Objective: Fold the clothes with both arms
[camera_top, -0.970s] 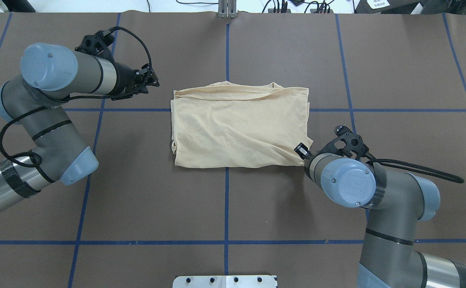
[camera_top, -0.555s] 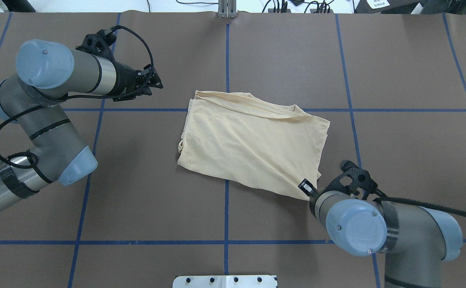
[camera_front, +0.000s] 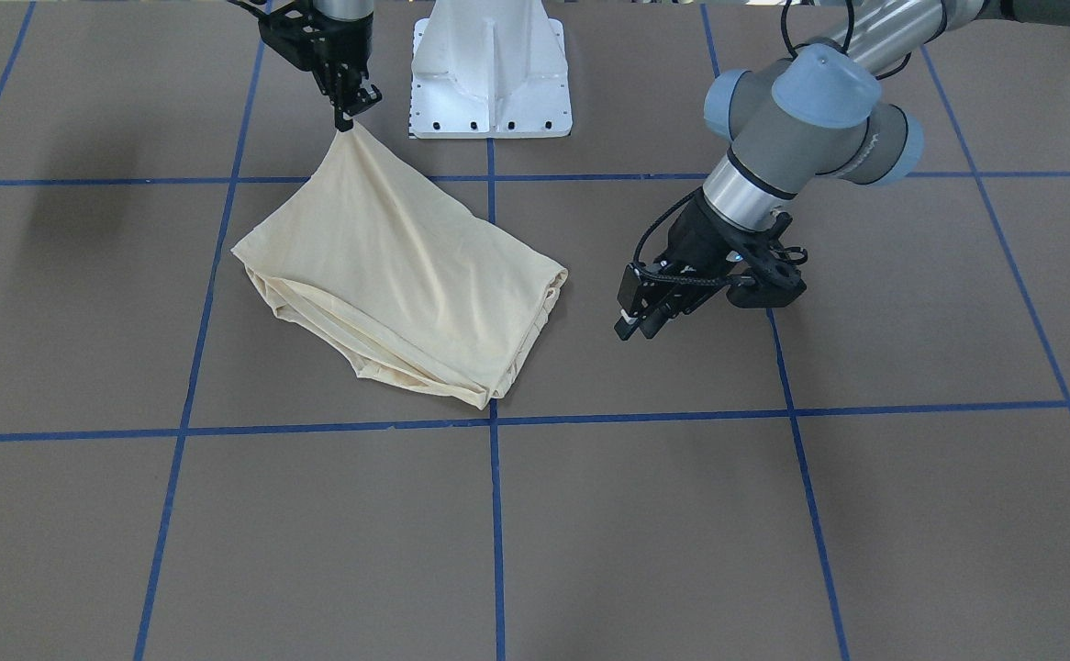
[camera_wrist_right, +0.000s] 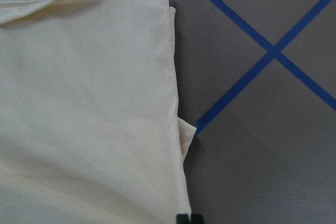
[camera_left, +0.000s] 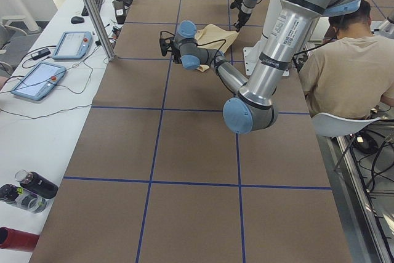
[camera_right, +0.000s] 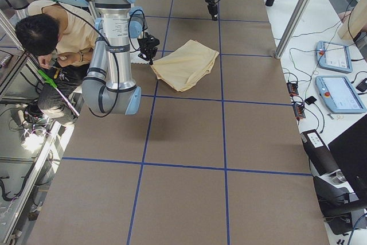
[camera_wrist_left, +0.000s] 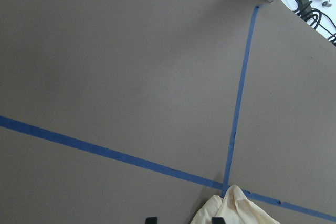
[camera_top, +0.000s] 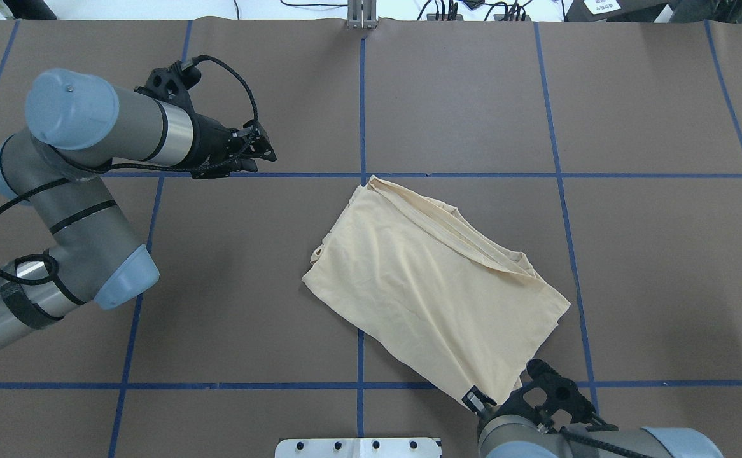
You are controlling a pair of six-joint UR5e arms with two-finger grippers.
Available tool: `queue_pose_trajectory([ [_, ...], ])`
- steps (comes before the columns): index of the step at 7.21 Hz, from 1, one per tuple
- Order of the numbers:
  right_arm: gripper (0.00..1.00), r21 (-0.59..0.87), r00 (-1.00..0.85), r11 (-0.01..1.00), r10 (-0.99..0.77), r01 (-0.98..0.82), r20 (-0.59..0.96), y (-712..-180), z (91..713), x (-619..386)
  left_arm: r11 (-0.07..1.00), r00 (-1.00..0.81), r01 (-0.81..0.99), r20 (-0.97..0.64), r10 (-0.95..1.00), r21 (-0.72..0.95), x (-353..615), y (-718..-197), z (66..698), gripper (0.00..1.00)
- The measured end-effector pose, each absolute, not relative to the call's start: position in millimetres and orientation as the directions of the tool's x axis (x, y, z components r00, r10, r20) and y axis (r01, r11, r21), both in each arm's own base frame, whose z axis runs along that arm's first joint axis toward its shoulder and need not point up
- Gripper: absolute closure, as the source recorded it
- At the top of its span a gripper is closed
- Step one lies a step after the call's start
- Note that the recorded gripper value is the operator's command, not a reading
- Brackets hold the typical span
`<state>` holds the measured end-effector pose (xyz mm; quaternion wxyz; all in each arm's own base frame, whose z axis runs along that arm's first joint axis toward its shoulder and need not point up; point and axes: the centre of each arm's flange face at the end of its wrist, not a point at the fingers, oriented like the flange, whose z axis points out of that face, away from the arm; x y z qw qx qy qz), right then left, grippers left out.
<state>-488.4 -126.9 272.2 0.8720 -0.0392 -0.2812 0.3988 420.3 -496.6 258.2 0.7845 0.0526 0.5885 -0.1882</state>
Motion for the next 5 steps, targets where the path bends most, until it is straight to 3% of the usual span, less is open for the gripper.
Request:
queue_pose_trajectory([
  [1, 0.01, -0.308, 0.52, 0.668, 0.731, -0.678, 0.442, -115.7, 268.0, -491.4, 0.93, 0.241, 0.34, -0.943, -0.23, -0.14, 432.9, -485.5, 257.6, 0.5],
  [5, 0.0, -0.385, 0.47, 0.61, 0.786, -0.692, 0.402, -126.0, 256.6, -464.9, 0.947, 0.303, 0.284, -0.923, -0.236, -0.149, 474.9, -437.1, 260.6, 0.49],
])
